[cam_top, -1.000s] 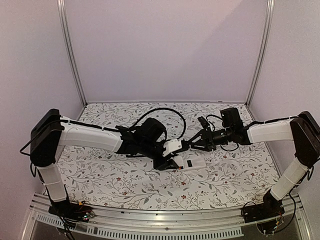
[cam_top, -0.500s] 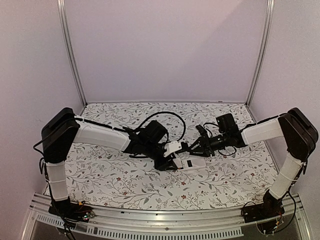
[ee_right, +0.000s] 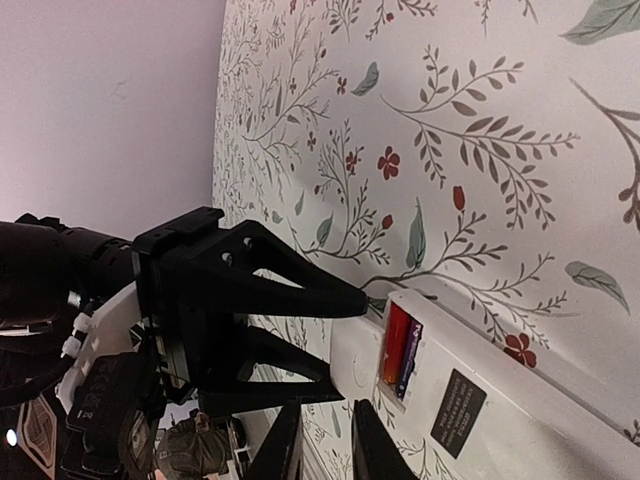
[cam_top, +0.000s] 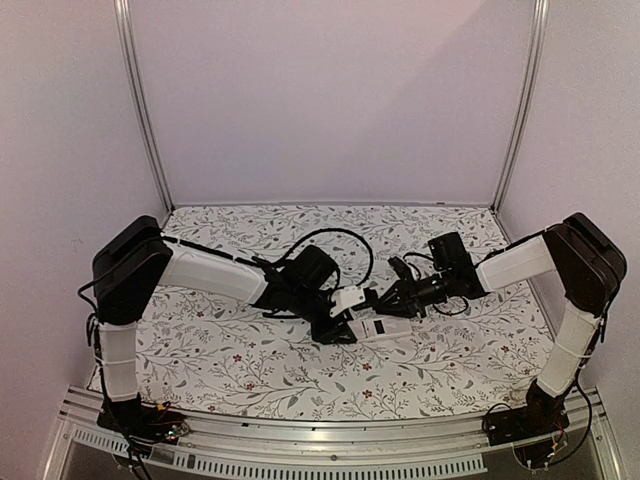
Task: Load the batteries into the remote control
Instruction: Load the battery cover onto the remote control without the battery cover.
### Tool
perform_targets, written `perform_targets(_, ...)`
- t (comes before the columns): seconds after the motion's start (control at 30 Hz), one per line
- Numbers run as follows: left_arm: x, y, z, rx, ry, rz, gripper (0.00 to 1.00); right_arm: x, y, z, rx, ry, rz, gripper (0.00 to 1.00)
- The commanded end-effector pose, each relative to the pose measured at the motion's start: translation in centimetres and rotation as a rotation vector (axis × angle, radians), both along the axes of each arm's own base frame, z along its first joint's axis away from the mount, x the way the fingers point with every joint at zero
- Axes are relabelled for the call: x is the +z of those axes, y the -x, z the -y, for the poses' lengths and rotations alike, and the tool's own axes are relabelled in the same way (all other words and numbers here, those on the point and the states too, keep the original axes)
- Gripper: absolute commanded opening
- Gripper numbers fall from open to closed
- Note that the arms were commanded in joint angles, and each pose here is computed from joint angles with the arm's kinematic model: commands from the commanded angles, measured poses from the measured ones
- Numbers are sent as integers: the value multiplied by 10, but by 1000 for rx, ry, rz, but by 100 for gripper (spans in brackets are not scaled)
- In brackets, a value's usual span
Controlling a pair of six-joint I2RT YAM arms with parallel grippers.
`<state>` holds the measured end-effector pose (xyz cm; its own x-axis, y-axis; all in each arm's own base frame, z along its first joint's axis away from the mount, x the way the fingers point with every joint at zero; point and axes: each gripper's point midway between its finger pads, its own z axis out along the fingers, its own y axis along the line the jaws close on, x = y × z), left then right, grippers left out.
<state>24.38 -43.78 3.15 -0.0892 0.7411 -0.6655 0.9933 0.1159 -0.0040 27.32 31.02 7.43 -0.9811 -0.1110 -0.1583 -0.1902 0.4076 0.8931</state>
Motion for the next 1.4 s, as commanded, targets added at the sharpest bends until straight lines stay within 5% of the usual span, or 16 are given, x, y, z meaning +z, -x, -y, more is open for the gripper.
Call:
perform_targets(0.0,2,-15,4,5,20,18,37,-5,5,-6,22,-9,-21,17)
perform_targets(1.37,-18,-15,0,-53,-2,-1,46,-29,23,-32,99,29,-112,13)
